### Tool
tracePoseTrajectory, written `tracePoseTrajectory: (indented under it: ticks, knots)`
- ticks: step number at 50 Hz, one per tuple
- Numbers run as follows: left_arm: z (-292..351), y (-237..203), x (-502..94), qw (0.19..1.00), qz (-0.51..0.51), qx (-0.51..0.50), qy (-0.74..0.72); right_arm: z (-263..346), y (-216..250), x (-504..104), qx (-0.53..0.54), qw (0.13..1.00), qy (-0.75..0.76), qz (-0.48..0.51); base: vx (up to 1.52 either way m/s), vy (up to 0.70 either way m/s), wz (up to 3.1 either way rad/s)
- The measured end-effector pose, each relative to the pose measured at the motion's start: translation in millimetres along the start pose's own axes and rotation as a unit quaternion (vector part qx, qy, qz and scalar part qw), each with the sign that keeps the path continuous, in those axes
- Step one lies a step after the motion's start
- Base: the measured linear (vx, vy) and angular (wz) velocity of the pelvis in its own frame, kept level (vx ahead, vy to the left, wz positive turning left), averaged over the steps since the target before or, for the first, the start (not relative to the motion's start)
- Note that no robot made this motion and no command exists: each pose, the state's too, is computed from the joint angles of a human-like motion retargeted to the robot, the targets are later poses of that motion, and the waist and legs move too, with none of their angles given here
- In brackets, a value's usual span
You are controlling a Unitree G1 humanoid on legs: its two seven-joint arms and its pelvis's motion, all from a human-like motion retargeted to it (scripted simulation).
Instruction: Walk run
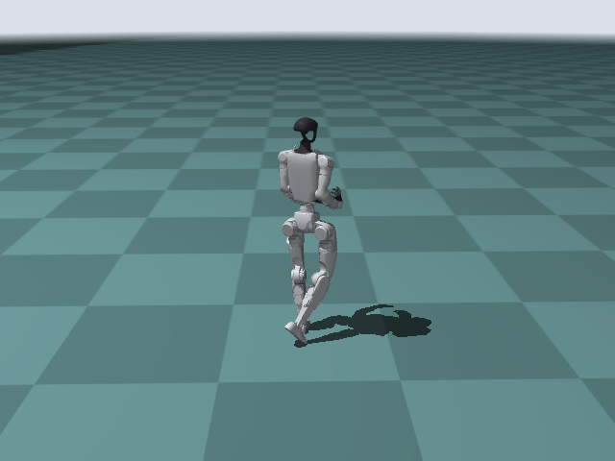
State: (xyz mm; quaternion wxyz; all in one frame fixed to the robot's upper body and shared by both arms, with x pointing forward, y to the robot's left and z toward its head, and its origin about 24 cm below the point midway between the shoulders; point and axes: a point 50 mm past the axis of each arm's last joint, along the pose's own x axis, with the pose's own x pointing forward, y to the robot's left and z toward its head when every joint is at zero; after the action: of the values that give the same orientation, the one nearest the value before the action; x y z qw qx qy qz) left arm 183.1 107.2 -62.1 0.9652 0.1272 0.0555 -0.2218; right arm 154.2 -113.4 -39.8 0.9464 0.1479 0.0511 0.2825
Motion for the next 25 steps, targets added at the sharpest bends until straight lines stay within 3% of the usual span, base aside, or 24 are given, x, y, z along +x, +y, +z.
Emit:
tracePoseTrajectory:
  ticks: [6, 25]
  knots:
    - [-5.2, -8.6, 0.1, 0.999, -0.009, -0.022, 0.024, 7.4, 0.9, 3.9, 0.027, 0.996, -0.056, -0.071, 0.29, 0.05, 1.88]
    - [-5.3, -23.1, 4.2, 0.999, 0.005, -0.034, 0.027, 4.3, -3.0, 2.6, 0.028, 0.997, -0.032, -0.070, 0.35, -0.01, 1.27]
